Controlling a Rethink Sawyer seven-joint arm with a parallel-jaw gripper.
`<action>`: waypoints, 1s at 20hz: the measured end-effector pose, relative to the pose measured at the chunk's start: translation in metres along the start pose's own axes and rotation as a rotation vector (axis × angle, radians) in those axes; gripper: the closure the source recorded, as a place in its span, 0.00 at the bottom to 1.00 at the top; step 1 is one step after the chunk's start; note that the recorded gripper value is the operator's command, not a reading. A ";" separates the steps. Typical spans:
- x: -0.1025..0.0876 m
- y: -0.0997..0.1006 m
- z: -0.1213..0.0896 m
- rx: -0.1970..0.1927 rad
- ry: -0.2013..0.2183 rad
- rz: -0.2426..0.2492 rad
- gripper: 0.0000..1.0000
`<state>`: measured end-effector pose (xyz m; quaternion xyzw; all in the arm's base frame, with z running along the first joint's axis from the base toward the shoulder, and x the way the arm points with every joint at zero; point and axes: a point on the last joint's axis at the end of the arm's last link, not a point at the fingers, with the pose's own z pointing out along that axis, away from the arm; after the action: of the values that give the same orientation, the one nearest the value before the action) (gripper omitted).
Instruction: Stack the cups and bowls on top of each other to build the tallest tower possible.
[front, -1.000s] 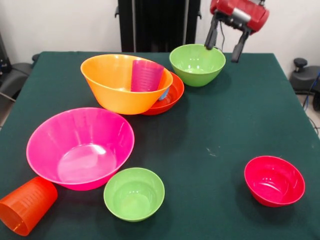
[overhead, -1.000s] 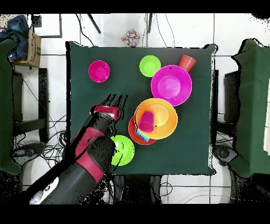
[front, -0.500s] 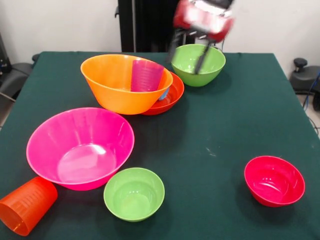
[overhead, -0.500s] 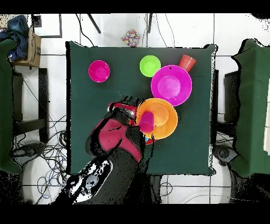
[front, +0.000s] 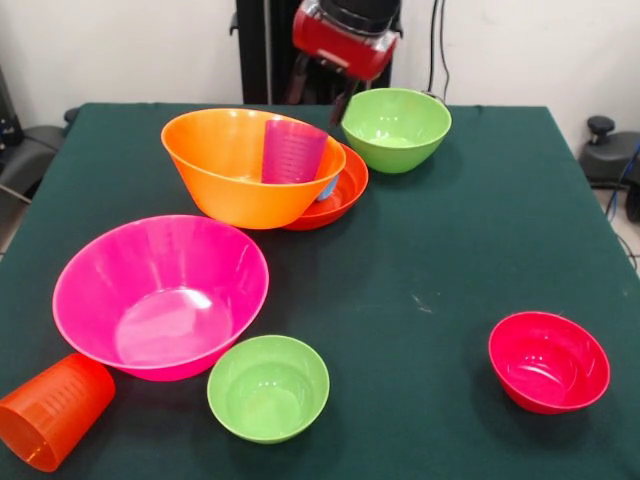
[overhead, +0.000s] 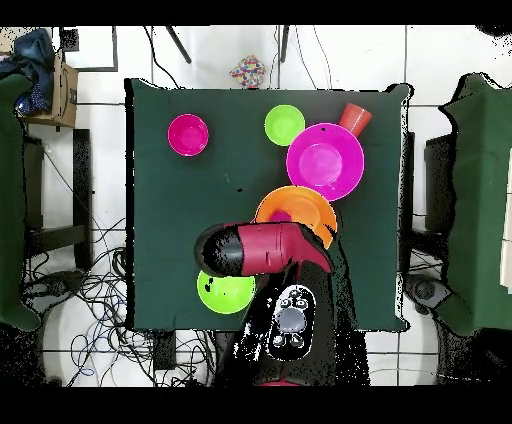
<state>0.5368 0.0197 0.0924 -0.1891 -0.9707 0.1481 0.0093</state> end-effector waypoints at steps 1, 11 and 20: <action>0.005 0.005 -0.004 -0.005 0.038 -0.023 0.00; 0.023 0.062 -0.048 -0.114 0.066 -0.192 0.00; 0.026 0.090 -0.062 -0.168 0.051 -0.237 0.00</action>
<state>0.5504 0.1266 0.1243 -0.0770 -0.9946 0.0594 0.0357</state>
